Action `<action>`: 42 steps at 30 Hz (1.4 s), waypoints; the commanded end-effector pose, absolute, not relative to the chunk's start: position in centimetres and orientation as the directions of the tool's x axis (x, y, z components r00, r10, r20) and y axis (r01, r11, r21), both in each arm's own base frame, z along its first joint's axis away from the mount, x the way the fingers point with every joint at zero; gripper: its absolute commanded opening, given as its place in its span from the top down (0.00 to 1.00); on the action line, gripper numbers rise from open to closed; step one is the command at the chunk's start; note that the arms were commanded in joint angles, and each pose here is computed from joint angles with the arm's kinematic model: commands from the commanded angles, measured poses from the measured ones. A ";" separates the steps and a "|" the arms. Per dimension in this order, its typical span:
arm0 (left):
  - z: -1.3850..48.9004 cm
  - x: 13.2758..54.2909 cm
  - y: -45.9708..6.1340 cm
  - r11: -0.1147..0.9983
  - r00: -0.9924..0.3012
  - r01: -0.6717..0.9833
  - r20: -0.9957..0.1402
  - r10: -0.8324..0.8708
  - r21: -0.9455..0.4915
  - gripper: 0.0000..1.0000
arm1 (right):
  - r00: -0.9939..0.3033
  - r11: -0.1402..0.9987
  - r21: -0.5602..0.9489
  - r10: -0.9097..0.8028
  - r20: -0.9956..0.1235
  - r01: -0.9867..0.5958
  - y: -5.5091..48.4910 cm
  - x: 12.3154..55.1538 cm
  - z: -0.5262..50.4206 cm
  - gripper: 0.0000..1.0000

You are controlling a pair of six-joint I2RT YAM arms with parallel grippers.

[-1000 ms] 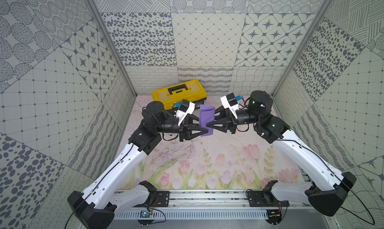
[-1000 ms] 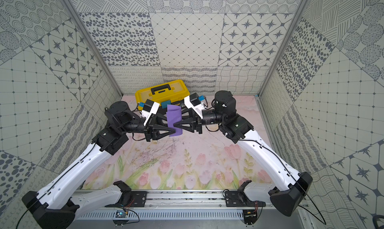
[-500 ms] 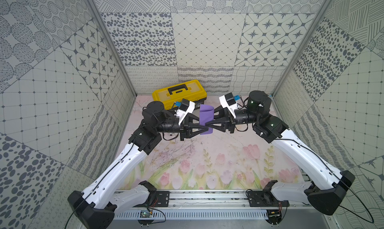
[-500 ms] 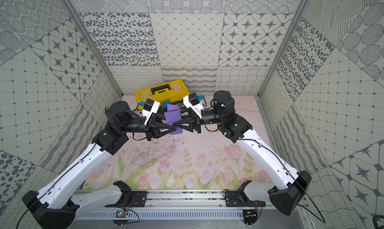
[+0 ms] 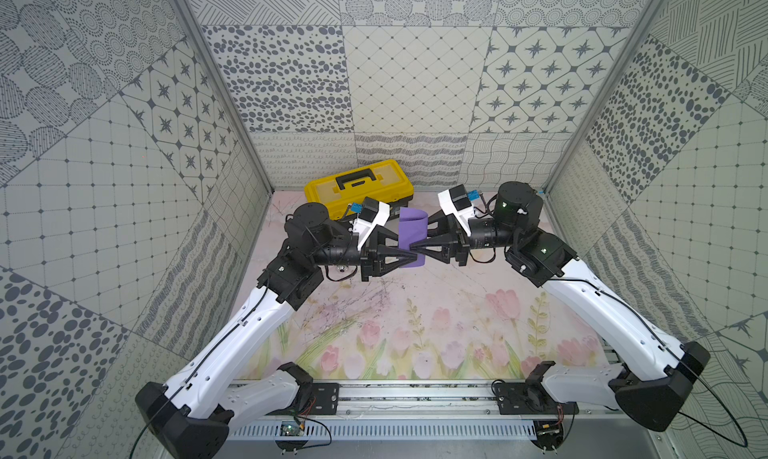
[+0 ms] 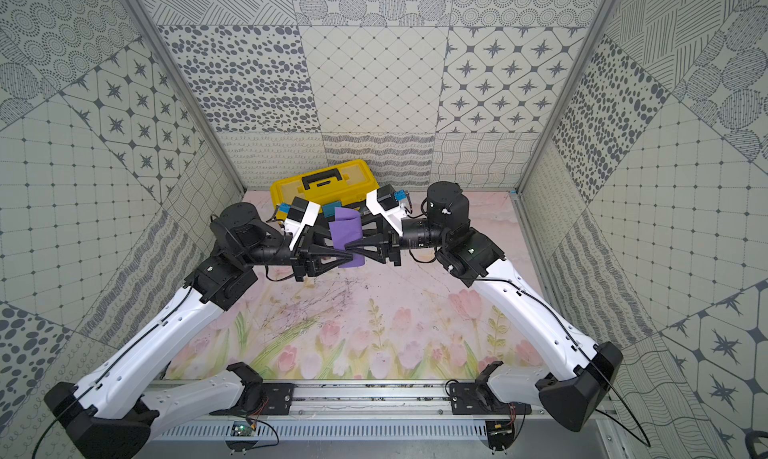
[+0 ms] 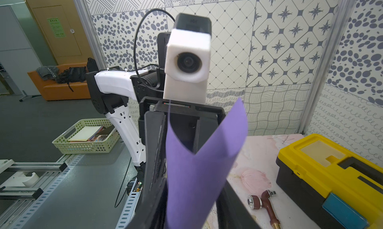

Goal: Fold the square paper along the opposite sides
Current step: Fold the paper.

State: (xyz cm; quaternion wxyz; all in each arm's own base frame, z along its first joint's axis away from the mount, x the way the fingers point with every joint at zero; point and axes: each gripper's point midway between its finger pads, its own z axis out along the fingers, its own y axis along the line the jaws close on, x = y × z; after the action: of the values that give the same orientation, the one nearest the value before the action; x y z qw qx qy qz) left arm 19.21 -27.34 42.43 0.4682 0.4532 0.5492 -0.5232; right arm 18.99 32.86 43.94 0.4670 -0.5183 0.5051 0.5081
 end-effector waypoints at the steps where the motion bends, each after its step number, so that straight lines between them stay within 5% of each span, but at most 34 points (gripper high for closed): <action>1: 42.5 19.0 -27.3 0.036 -0.117 0.993 -0.993 0.005 -0.117 0.70 | 0.027 -0.044 -0.026 -0.017 -1.000 -0.999 32.7 18.8 44.8 0.57; 42: 42.1 19.0 -27.3 0.051 -0.113 0.992 -0.994 0.010 -0.112 0.79 | 0.053 -0.016 -0.052 -0.011 -0.999 -0.998 32.2 18.6 44.8 0.55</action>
State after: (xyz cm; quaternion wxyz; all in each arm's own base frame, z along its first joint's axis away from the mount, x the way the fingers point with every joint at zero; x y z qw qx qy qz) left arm 19.23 -27.38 41.81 0.4747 0.4550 0.5507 -0.5141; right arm 19.15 32.53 43.87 0.4855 -0.5168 0.5040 0.4932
